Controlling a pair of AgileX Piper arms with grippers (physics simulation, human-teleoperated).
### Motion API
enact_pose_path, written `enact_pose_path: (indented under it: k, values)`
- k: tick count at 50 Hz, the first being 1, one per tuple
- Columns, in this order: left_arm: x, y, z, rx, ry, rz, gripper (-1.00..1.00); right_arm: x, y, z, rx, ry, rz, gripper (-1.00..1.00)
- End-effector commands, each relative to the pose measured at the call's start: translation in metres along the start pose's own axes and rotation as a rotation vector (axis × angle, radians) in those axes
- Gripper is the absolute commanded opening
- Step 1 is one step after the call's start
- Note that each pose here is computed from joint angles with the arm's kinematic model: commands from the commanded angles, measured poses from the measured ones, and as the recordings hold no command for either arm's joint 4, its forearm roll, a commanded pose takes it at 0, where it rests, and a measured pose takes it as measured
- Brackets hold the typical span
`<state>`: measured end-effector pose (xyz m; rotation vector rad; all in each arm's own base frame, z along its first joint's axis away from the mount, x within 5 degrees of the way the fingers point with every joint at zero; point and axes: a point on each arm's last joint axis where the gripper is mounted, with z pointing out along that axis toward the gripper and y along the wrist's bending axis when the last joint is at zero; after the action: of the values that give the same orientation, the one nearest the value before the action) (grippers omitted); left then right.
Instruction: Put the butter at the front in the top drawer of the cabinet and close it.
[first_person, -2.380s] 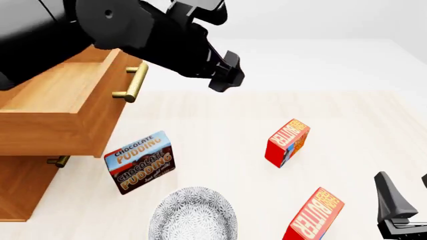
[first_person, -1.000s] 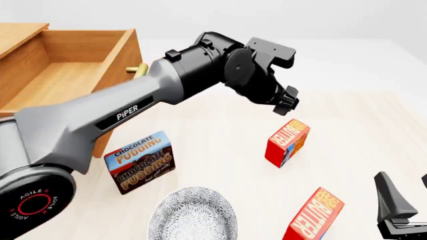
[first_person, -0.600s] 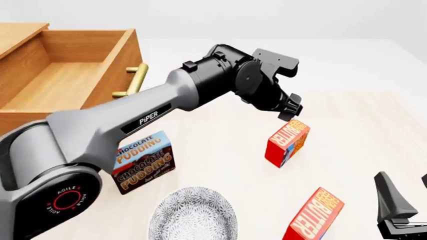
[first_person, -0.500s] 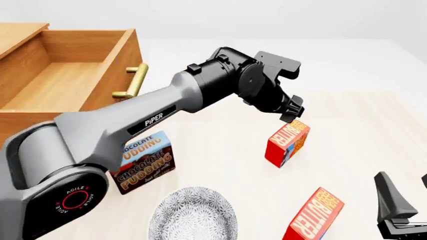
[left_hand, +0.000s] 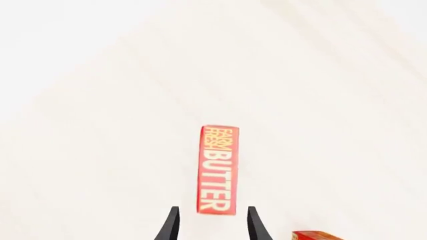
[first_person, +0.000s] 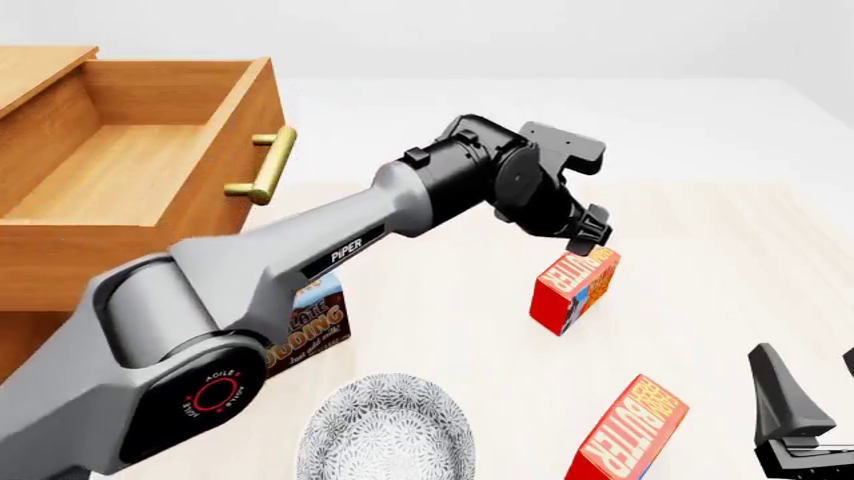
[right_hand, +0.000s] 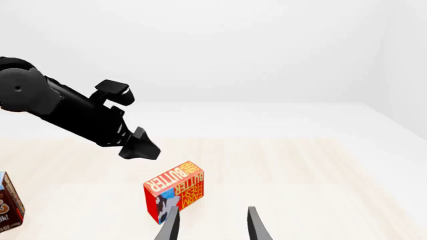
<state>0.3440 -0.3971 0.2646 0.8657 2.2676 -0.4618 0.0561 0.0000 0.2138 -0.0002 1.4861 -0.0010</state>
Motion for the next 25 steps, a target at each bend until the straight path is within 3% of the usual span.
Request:
enact_pose_path:
  k: [1, 25]
  values:
    - [0.007, -0.002, 0.017, 0.001, 0.020, -0.007, 1.00, 0.000, 0.000, 0.000, 0.000, 0.000, 0.000, 1.00]
    - [0.022, -0.010, 0.034, 0.011, 0.033, -0.029, 1.00, 0.000, 0.000, 0.000, 0.000, 0.000, 0.000, 1.00]
